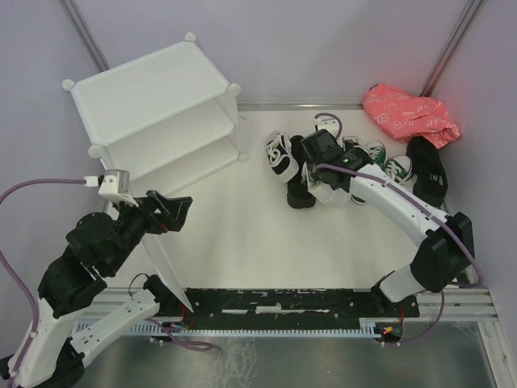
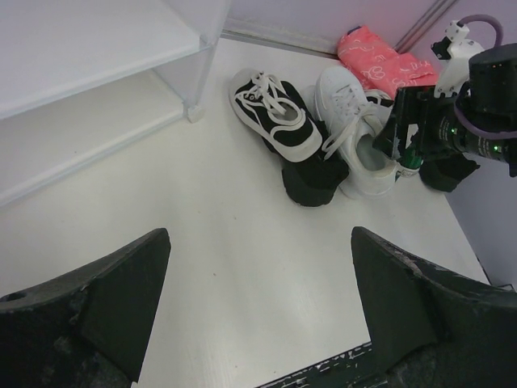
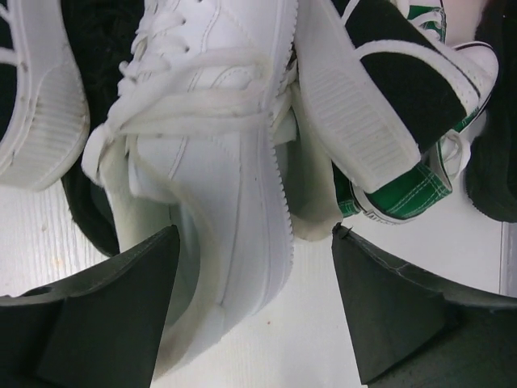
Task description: Place and organize the shoes in the shoe cabinet
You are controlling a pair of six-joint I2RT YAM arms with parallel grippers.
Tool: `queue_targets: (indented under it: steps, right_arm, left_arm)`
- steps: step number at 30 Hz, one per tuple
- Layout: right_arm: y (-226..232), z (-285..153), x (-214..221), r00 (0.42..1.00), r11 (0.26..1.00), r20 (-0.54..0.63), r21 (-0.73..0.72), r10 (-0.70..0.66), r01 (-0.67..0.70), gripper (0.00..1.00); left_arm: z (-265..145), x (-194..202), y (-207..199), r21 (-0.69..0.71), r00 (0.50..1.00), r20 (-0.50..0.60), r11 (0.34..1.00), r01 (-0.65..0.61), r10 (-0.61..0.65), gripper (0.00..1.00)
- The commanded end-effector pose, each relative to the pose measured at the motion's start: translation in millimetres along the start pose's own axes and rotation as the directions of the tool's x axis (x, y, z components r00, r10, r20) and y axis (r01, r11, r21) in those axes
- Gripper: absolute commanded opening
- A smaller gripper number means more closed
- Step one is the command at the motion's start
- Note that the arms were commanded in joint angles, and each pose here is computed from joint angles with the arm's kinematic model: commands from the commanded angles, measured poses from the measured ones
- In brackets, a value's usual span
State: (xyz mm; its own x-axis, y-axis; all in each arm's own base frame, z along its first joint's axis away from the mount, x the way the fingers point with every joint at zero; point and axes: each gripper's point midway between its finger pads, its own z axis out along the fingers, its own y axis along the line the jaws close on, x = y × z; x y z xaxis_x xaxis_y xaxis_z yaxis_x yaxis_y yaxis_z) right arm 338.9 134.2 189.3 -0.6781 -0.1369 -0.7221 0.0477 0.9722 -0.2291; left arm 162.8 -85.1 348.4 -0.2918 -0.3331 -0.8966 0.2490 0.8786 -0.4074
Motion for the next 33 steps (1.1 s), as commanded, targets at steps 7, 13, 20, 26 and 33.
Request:
queue_targets:
  steps: [7,13,20,26,33]
  right_arm:
    - [21,47,-22,0.999,0.996,-0.013,-0.08,0.041,-0.042,0.72]
    - [14,57,-5,0.998,0.999,-0.054,-0.033,0.027,-0.029,0.23]
    - [-10,-5,-33,0.994,0.99,0.057,-0.114,0.088,-0.081,0.0]
    - [29,-69,-37,0.993,0.93,0.108,-0.367,0.045,-0.002,0.0]
    - [151,-102,-3,0.99,0.774,0.1,-0.618,-0.1,0.14,0.0]
  left_arm:
    - [-2,-11,-2,0.02,0.998,0.051,0.999,-0.031,0.03,0.99]
    - [-9,-13,2,0.011,0.998,0.055,1.0,-0.024,0.023,0.99]
    - [-11,-15,4,-0.003,0.998,0.062,1.0,-0.009,0.009,0.99]
    - [-3,-12,3,-0.015,0.999,0.047,1.0,-0.014,0.014,0.99]
    - [1,-10,1,-0.011,0.999,0.04,1.0,-0.006,0.006,0.99]
